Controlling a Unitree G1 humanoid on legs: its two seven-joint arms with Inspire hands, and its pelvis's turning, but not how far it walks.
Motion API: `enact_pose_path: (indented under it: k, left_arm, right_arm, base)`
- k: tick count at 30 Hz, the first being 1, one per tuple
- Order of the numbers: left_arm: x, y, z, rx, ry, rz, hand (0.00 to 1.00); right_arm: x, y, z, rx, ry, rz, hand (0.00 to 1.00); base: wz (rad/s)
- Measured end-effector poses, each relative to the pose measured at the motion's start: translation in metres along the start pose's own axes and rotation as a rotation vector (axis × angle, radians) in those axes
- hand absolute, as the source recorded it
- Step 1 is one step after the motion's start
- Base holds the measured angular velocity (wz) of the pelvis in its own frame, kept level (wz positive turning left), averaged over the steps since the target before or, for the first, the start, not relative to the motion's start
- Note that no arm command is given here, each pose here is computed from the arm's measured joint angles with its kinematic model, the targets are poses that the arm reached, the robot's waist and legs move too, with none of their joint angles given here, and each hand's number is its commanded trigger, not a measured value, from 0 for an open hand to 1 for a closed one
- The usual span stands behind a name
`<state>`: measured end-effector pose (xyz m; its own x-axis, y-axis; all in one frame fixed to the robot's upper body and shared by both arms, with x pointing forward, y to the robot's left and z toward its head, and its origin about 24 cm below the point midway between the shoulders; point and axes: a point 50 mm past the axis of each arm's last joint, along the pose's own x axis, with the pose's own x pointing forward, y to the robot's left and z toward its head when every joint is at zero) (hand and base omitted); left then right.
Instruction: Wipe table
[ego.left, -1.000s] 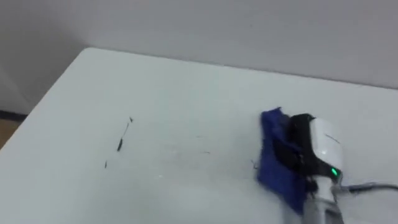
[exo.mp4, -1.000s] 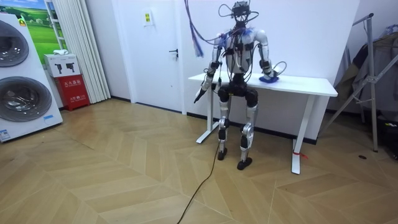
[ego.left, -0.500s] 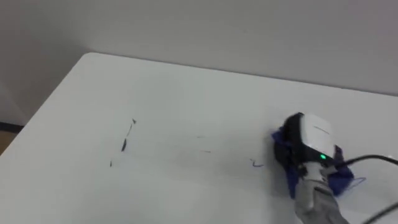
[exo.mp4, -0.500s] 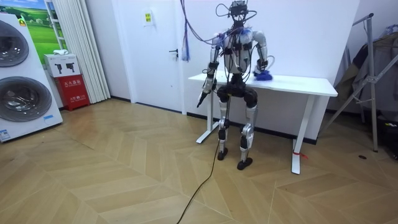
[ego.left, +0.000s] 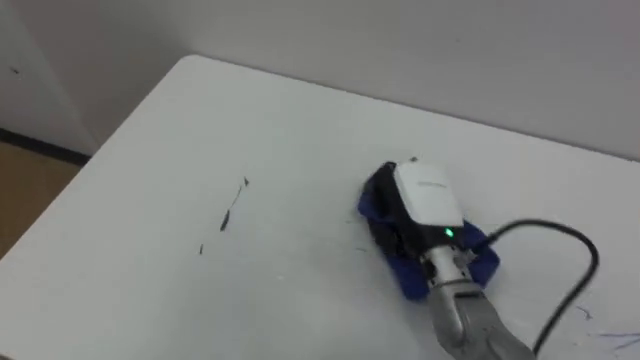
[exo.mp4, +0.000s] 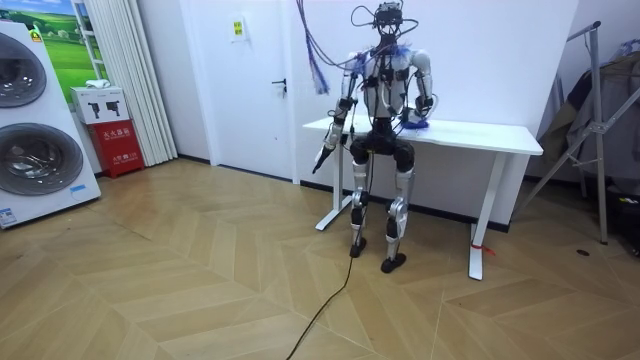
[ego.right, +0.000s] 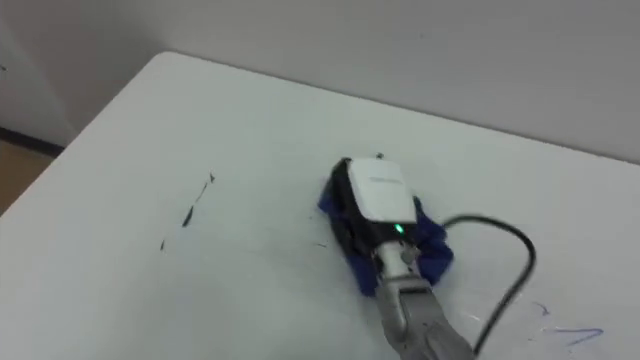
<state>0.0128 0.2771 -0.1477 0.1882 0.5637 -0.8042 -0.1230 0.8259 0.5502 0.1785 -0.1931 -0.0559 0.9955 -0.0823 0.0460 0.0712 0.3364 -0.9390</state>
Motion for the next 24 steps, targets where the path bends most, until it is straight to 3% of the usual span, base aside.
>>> enact_pose_path:
  k: [4, 6, 11, 16, 21, 24]
  left_arm:
    - [0.002, 0.015, -0.004, -0.033, 0.003, 0.057, 0.00]
    - [0.003, 0.015, 0.004, -0.045, -0.032, 0.059, 0.00]
    - [0.002, 0.009, 0.024, -0.057, -0.112, 0.038, 0.00]
    - [0.000, -0.014, 0.030, -0.032, -0.102, -0.031, 0.00]
    - [-0.003, -0.026, 0.028, 0.043, -0.087, -0.062, 0.00]
    - [-0.004, -0.028, 0.022, 0.049, -0.073, -0.071, 0.00]
  right_arm:
    - [-0.032, -0.013, -0.056, -0.061, 0.210, -0.074, 1.00]
    - [-0.035, -0.017, -0.074, -0.071, 0.299, -0.092, 1.00]
    - [-0.023, -0.016, -0.073, -0.045, 0.345, -0.090, 1.00]
    - [0.014, -0.012, -0.040, -0.017, 0.320, -0.005, 1.00]
    - [0.075, -0.012, 0.059, 0.077, -0.016, 0.067, 1.00]
    - [0.083, -0.013, 0.083, 0.054, -0.140, 0.110, 1.00]
  base:
    - [-0.09]
    - [-0.11]
    - [0.00]
    - [-0.31]
    - [0.01]
    - [0.37]
